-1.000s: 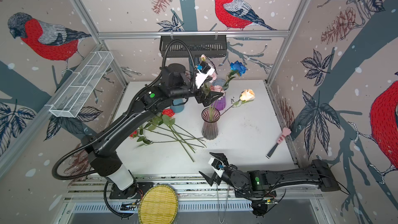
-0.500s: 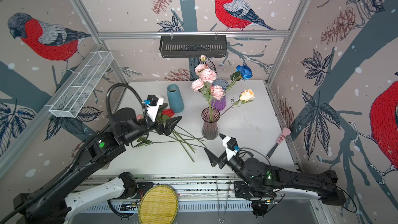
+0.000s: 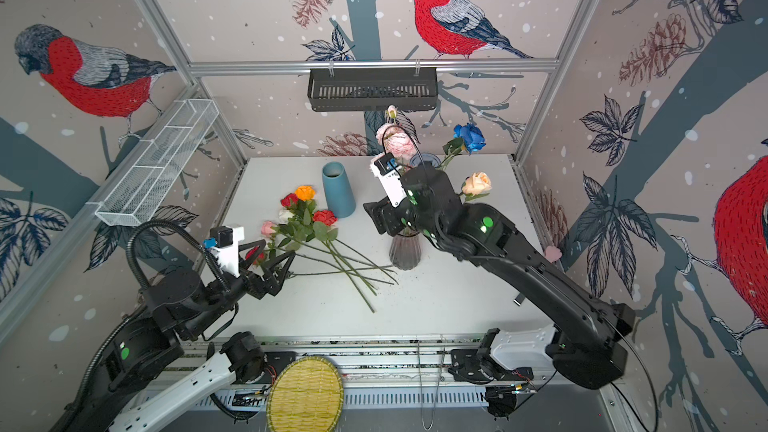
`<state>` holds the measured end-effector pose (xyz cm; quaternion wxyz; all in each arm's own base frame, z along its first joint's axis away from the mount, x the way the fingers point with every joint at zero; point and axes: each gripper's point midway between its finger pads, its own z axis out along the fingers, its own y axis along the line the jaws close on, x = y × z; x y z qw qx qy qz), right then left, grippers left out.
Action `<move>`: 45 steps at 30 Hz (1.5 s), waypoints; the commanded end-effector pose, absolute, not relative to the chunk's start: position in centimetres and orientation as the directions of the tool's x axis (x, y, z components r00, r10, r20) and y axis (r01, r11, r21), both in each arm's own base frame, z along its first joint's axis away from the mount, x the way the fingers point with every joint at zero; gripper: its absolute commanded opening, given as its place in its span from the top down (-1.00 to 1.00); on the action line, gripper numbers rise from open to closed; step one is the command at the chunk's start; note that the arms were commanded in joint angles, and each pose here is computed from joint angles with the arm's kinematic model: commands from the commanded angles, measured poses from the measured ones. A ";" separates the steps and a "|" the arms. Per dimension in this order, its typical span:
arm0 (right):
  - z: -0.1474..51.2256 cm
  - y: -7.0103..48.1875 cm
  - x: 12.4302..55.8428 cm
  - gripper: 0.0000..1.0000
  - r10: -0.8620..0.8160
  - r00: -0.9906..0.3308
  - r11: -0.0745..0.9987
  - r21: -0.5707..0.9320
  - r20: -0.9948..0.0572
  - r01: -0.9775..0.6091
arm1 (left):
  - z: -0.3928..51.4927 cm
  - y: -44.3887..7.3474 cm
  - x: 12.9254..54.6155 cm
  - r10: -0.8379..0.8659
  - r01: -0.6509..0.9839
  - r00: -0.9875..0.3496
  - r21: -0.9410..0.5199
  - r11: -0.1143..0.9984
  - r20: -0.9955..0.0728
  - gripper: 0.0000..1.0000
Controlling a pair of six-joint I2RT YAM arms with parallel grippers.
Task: Arrange the flowers into the vase
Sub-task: 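Draw the left gripper back while the right gripper reaches for the pink vase, then close the right gripper on the neck of the pink vase, then carry the pink vase with the right gripper to the far table corner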
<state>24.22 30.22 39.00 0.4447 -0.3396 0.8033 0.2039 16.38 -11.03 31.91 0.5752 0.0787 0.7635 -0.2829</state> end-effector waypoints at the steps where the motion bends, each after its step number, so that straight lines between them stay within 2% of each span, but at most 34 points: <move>1: 34.1 28.6 22.7 -0.38 -0.560 -0.500 0.683 -0.027 -0.660 -0.730 | 31.1 -10.2 16.2 -0.287 0.423 -0.304 -0.399 0.814 -0.908 -0.97; 3: 32.8 28.9 23.0 -0.48 -0.583 -0.508 0.686 -0.050 -0.634 -0.726 | 30.4 -9.9 16.1 -0.311 0.421 -0.289 -0.412 0.808 -0.905 -0.97; 5: 31.0 28.0 24.7 -0.59 -0.598 -0.550 0.738 -0.132 -0.582 -0.662 | 30.7 -9.3 16.0 -0.322 0.405 -0.277 -0.413 0.815 -0.906 -0.97; 7: 29.1 27.6 25.5 -0.58 -0.626 -0.575 0.749 -0.200 -0.527 -0.632 | 30.4 -8.5 16.4 -0.336 0.356 -0.274 -0.420 0.835 -0.901 -0.97; 15: 24.7 27.2 27.2 -0.23 -0.677 -0.614 0.735 -0.324 -0.406 -0.595 | 29.2 -9.7 17.5 -0.292 0.342 -0.331 -0.403 0.849 -0.897 -0.97; 19: 23.3 26.8 27.8 0.13 -0.683 -0.632 0.730 -0.364 -0.365 -0.578 | 28.9 -10.3 17.7 -0.276 0.354 -0.350 -0.399 0.846 -0.895 -0.97; 25: 20.9 26.0 27.9 0.15 -0.691 -0.650 0.719 -0.392 -0.316 -0.574 | 29.0 -9.8 17.5 -0.291 0.345 -0.337 -0.405 0.847 -0.896 -0.97; 31: 19.5 25.4 27.7 0.30 -0.687 -0.659 0.721 -0.395 -0.306 -0.569 | 29.1 -9.6 17.4 -0.299 0.339 -0.332 -0.409 0.847 -0.895 -0.97; 37: 19.6 25.5 27.6 0.88 -0.687 -0.652 0.724 -0.382 -0.322 -0.574 | 28.9 -9.7 17.6 -0.294 0.335 -0.339 -0.407 0.850 -0.894 -0.97; 45: 22.1 24.3 28.6 0.95 -0.677 -0.635 0.734 -0.403 -0.372 -0.546 | 28.9 -9.6 17.5 -0.298 0.332 -0.335 -0.408 0.850 -0.894 -0.97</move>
